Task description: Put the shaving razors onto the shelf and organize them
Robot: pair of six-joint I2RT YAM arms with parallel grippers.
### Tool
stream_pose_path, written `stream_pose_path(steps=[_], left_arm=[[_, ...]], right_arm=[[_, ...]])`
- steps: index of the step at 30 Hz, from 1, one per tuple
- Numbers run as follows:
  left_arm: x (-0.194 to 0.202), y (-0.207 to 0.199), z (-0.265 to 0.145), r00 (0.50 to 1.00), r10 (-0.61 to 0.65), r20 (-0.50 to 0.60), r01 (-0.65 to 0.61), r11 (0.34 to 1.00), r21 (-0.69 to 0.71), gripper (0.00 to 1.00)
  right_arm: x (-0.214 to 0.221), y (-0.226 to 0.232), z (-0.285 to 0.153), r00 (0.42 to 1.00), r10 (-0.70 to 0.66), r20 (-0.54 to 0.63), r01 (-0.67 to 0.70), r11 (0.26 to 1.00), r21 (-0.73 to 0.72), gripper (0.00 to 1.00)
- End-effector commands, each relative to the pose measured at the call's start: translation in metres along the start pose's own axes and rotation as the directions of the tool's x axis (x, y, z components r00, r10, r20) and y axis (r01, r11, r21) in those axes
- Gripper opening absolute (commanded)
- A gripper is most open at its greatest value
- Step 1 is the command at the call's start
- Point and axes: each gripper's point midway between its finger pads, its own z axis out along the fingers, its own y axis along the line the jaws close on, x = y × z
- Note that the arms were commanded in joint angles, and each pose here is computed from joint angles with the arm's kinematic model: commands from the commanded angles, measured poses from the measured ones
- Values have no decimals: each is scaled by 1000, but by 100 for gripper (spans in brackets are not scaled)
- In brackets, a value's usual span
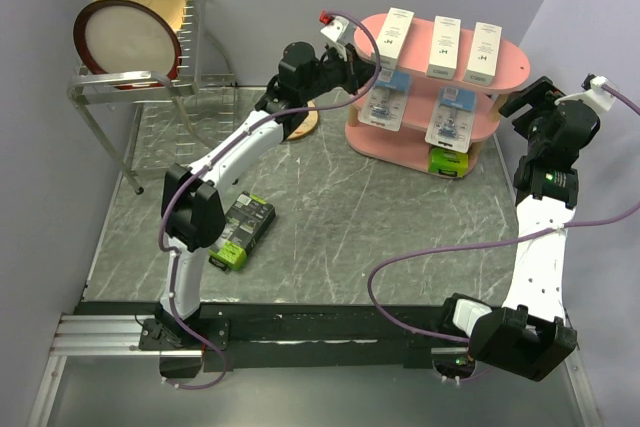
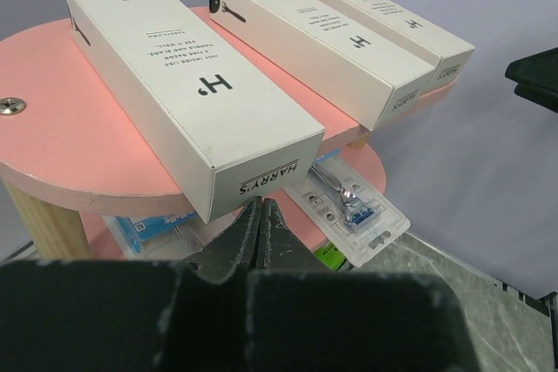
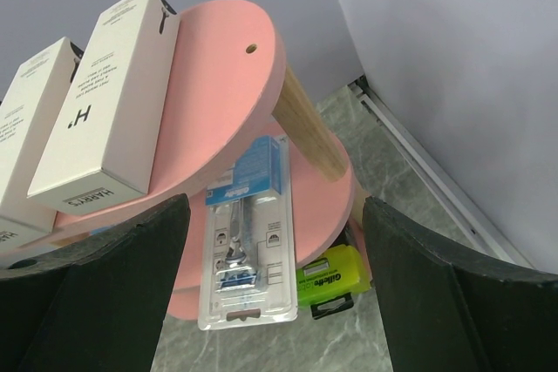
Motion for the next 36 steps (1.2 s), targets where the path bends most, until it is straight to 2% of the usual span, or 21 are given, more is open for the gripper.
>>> stream_pose_path(steps=[1,13,24,30,32,33,34,36], left_arm=[[-38,-5,7,994,29,109,-29,1000,-4,1],[-32,0,10,994,32,106,-31,999,-11,1],[-26,4,15,995,24,101,-24,1000,-5,1],[-30,-11,5,997,9,78,-13,999,40,1],[-44,-23,-8,996,10,83,-14,999,47,13],[-29,-22,-12,999,-11,40,9,999,32,20],[-26,-24,-17,1000,-18,25,18,1000,24,41],[-20,-29,-32,999,-33,-15,33,999,4,57]], right_arm=[[-12,3,-1,999,1,47,0,1000,-15,87],[-11,5,0,999,-12,48,13,999,-31,87],[-26,38,-5,995,-61,82,72,987,-144,86],[-36,55,8,991,-72,111,87,986,-142,89],[-44,74,9,986,-84,146,107,981,-162,93],[-43,74,16,984,-93,154,114,984,-134,95],[-47,90,14,979,-111,174,139,978,-159,100],[-46,91,24,971,-150,185,171,979,-107,100]])
